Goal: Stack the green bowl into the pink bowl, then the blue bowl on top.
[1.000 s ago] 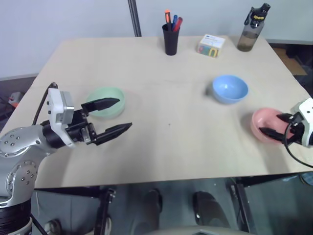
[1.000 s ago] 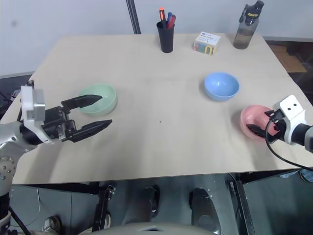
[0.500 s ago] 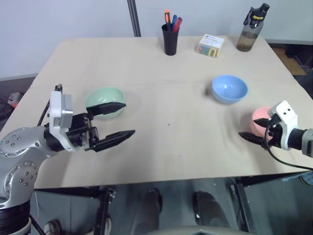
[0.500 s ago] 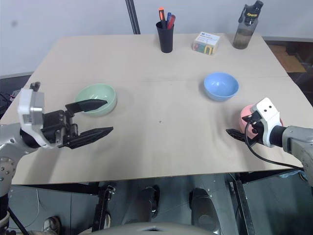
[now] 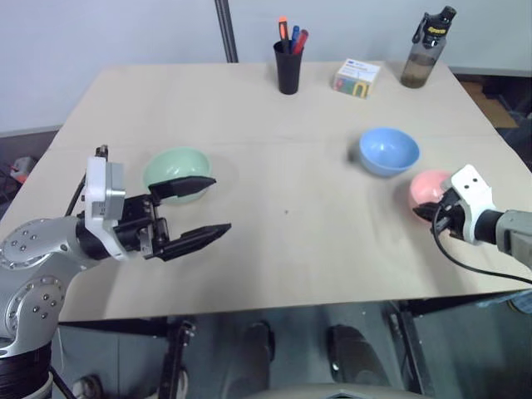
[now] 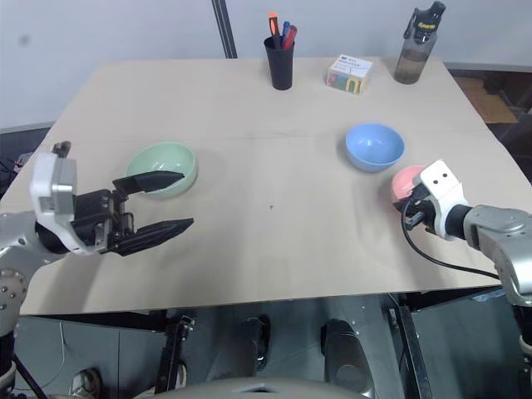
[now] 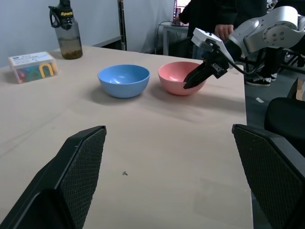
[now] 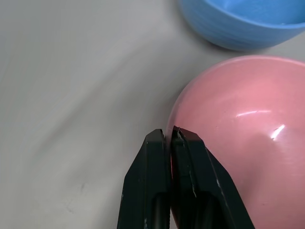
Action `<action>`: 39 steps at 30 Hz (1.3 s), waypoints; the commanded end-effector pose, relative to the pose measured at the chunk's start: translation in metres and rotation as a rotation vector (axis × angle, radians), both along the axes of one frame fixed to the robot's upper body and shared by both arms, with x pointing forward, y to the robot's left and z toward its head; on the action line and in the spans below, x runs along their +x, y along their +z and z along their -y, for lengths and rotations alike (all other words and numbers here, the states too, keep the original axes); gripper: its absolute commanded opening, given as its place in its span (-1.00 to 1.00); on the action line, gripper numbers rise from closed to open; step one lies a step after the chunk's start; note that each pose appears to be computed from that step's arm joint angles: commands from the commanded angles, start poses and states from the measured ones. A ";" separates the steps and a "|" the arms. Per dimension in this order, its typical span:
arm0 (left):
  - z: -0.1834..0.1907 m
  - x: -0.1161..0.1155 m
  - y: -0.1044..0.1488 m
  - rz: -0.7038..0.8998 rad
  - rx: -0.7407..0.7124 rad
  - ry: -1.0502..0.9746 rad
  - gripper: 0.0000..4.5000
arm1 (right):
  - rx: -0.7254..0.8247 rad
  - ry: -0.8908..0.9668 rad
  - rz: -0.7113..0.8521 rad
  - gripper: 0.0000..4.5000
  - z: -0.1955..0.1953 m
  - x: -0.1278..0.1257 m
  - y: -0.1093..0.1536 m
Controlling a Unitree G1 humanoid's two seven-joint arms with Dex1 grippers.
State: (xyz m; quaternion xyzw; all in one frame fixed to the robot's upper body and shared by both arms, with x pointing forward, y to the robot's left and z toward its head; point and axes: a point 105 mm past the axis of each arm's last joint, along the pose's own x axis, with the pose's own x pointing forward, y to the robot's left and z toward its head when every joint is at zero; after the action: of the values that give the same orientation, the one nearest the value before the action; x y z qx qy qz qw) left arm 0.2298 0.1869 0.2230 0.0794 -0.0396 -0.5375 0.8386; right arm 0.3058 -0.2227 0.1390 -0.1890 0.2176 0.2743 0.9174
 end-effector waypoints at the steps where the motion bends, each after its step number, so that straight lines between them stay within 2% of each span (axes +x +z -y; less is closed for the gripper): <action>1: -0.001 -0.003 0.008 0.050 0.004 0.007 1.00 | 0.019 0.211 0.034 -0.97 -0.037 -0.015 0.018; 5: -0.003 -0.002 0.007 0.048 0.003 0.029 1.00 | 0.104 0.456 0.009 -0.97 -0.083 -0.040 0.025; 7: -0.005 -0.001 0.006 0.045 0.003 0.048 1.00 | 0.122 0.526 0.022 -0.97 -0.100 -0.042 0.024; 12: -0.007 0.003 0.003 0.041 0.012 0.103 1.00 | 0.112 0.620 0.062 -0.97 -0.146 -0.024 0.007; 15: -0.011 0.004 0.001 0.057 0.044 0.152 1.00 | 0.076 0.655 0.129 -0.97 -0.181 -0.002 -0.003; 20: -0.016 0.007 -0.002 0.057 0.069 0.239 1.00 | 0.020 0.627 0.176 -0.97 -0.183 0.022 -0.009; 21: -0.018 0.007 -0.003 0.057 0.080 0.264 1.00 | 0.019 0.609 0.189 -0.74 -0.181 0.027 -0.007; 23: -0.022 0.010 -0.008 0.070 0.115 0.337 1.00 | 0.030 0.586 0.208 -0.57 -0.178 0.033 -0.001; 24: -0.025 0.012 -0.011 0.077 0.132 0.373 1.00 | 0.033 0.583 0.214 -0.31 -0.177 0.035 0.001; 27: -0.035 0.020 -0.015 0.129 0.218 0.510 1.00 | 0.045 0.591 0.247 0.29 -0.174 0.033 0.012; 29: -0.045 0.027 -0.017 0.103 0.265 0.598 1.00 | 0.080 0.614 0.291 0.59 -0.172 0.025 0.029; 31: -0.059 0.037 -0.023 0.063 0.403 0.697 1.00 | 0.165 0.658 0.344 0.59 -0.173 0.012 0.053; 33: -0.062 0.046 -0.027 0.071 0.532 0.704 1.00 | 0.236 0.723 0.381 0.59 -0.177 -0.003 0.071; 35: -0.067 0.057 -0.031 0.075 0.638 0.733 1.00 | 0.276 0.768 0.404 0.59 -0.182 -0.012 0.080; 39: -0.070 0.075 -0.043 0.074 0.728 0.759 1.00 | 0.294 0.771 0.423 0.59 -0.188 -0.013 0.085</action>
State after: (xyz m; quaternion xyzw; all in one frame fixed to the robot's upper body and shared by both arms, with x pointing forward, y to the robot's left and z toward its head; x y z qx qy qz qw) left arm 0.2990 0.2524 0.1802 0.3698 0.1492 -0.1908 0.8970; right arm 0.2960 -0.0356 0.2116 -0.1729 -0.0778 0.5802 0.7921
